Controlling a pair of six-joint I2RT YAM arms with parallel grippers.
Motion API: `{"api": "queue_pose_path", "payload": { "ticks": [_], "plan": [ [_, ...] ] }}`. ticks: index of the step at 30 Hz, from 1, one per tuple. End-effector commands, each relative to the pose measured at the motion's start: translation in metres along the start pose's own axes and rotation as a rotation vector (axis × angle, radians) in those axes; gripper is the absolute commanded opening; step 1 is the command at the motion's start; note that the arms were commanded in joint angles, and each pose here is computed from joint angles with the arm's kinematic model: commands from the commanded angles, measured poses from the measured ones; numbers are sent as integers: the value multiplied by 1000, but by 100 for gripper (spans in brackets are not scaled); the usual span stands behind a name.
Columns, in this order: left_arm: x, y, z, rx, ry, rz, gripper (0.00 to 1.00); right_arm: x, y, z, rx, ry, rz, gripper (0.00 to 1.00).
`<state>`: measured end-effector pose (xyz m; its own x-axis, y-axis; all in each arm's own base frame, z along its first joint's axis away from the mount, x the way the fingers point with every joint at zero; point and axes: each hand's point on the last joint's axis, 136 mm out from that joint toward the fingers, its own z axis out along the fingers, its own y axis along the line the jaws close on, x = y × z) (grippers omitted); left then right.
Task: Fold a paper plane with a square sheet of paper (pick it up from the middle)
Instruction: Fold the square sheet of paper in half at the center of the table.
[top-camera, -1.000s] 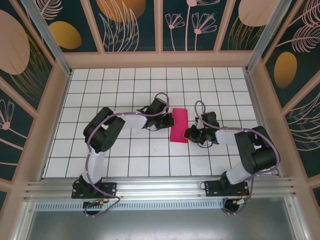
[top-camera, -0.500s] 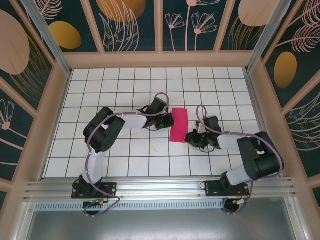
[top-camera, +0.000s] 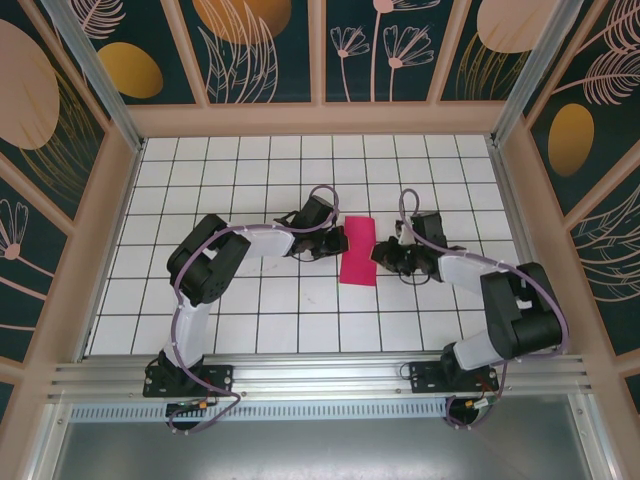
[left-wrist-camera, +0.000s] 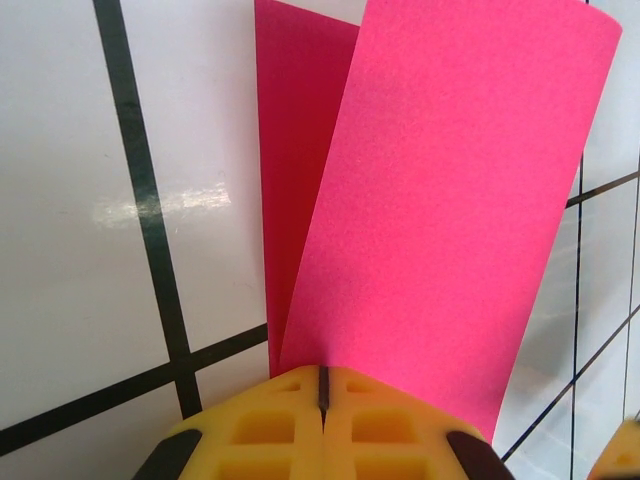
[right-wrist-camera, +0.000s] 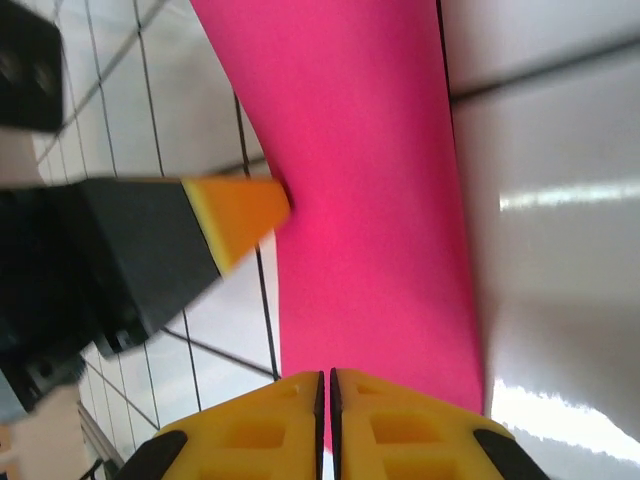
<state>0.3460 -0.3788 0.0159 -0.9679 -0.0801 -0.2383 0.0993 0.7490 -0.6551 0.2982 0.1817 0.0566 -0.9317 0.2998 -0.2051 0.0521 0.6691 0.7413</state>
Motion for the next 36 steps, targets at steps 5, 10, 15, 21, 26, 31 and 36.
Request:
{"api": "queue_pose_path", "payload": {
  "ticks": [5,10,15,21,26,31,36],
  "plan": [
    [20,31,16,-107,69,-10,0,-11,-30,25,35,24,24,15],
    [20,32,16,-111,69,-9,0,-5,-44,28,80,48,56,14],
    [21,33,16,-113,71,-8,0,-32,-8,12,29,-13,-8,16],
    [22,34,16,-113,75,-6,0,-48,-5,20,32,-9,-31,16],
    [22,33,16,-111,76,-3,0,-48,-23,33,64,9,-8,15],
    [23,35,15,-116,76,-3,0,-41,-45,44,103,33,34,15],
    [24,34,15,-115,79,0,0,-49,-28,39,67,24,15,15]
  ]
}}
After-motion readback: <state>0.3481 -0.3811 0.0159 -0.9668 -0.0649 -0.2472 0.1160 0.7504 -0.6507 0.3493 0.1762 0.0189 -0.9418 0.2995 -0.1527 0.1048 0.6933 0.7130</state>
